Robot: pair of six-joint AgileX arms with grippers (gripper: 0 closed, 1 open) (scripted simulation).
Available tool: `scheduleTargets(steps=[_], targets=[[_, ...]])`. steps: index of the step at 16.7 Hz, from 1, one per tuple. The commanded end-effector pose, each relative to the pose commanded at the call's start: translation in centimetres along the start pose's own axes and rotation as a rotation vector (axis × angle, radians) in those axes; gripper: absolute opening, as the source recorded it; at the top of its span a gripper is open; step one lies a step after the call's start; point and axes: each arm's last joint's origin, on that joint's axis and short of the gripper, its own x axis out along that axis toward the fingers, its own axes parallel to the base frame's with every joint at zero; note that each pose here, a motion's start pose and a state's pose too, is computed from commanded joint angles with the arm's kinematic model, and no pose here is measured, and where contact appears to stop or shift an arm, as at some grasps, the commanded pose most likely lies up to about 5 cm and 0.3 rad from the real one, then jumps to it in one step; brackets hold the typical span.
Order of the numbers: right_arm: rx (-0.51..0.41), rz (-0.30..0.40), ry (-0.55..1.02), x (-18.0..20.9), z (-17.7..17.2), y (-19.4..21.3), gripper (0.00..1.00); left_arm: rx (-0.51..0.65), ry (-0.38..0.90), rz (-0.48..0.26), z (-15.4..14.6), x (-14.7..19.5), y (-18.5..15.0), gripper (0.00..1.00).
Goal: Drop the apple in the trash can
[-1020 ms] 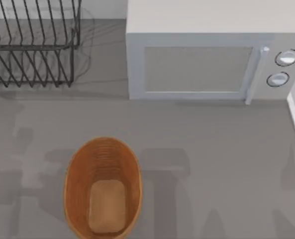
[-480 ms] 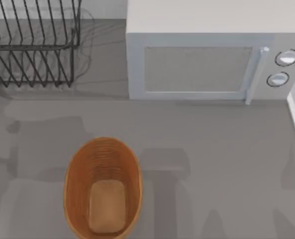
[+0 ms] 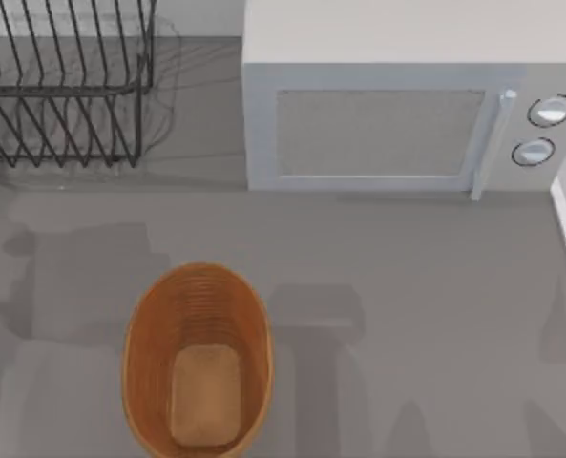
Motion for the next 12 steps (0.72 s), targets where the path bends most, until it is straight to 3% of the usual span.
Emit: scheduleTargets(steps=[6,10,12], targets=[[0.000,0.000,0.000,0.0,0.0,0.0,1.00,-0.001,-0.006,0.002,0.1,5.4,0.1,1.00],[0.000,0.000,0.000,0.0,0.0,0.0,1.00,-0.001,-0.003,0.001,0.0,5.8,0.1,1.00],[0.000,0.000,0.000,0.0,0.0,0.0,1.00,-0.001,-0.003,0.001,0.0,5.8,0.1,0.85]])
